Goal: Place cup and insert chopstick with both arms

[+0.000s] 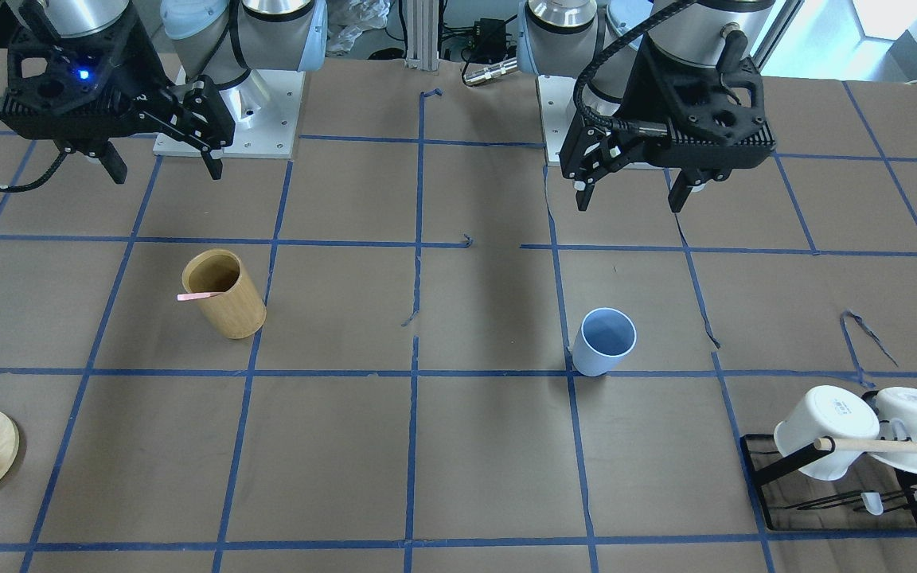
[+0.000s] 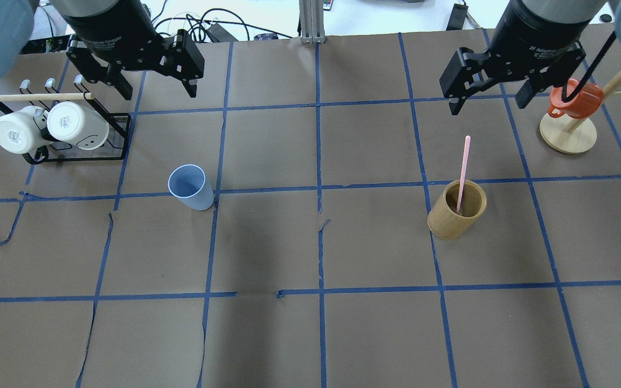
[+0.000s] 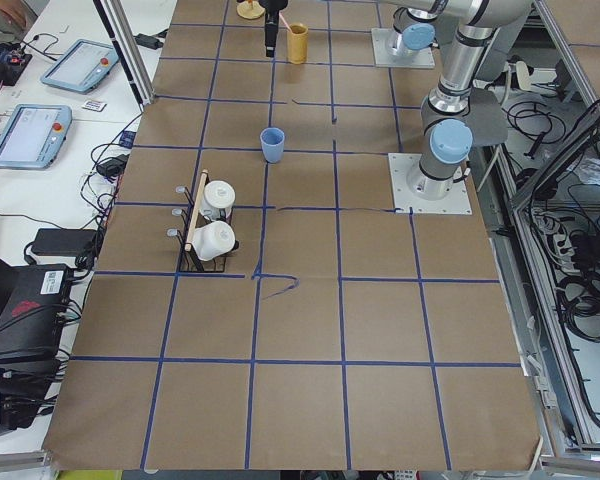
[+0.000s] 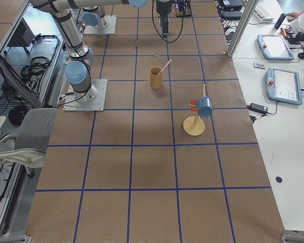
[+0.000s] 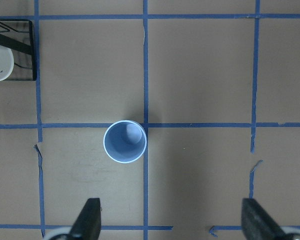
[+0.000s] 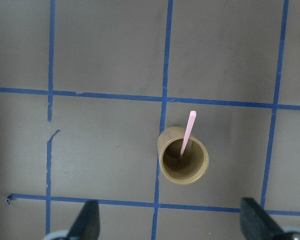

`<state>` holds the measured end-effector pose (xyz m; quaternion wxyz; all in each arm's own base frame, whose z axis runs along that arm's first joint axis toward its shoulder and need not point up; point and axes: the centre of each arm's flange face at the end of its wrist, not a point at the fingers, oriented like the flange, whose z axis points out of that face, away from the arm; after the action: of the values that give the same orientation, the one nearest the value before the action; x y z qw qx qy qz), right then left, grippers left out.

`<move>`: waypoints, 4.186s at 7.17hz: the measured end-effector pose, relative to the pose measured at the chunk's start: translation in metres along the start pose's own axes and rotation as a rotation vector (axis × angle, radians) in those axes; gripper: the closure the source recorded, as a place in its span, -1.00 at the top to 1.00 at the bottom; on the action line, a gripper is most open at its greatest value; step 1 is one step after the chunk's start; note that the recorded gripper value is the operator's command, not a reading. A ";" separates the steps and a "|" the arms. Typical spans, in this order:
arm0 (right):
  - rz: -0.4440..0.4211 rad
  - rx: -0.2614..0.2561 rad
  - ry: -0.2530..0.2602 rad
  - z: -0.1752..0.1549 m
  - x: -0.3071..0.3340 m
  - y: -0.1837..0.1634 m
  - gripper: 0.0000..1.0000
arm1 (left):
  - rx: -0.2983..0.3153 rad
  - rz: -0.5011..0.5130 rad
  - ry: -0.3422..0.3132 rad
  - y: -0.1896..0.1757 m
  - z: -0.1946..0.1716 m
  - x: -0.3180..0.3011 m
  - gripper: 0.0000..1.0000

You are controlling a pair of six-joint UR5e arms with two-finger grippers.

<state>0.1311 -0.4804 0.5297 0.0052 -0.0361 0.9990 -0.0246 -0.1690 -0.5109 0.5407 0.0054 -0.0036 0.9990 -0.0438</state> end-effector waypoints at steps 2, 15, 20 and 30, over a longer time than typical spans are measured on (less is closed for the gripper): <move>0.001 0.003 -0.001 0.000 0.000 0.000 1.00 | 0.000 -0.001 0.000 0.001 0.000 -0.001 1.00; 0.005 0.002 -0.007 0.001 0.002 -0.001 1.00 | -0.007 -0.005 0.004 0.005 0.003 -0.002 1.00; 0.003 0.006 -0.018 0.009 0.001 -0.002 1.00 | -0.008 -0.005 0.003 0.005 0.004 -0.002 1.00; -0.057 -0.215 0.023 0.164 0.027 -0.075 1.00 | -0.048 0.013 -0.003 -0.008 0.220 -0.012 1.00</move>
<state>0.1119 -0.5651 0.3698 -0.0107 -0.0648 0.9945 0.0821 -0.1546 -0.5377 0.3228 0.0072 0.0025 0.9998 -0.0196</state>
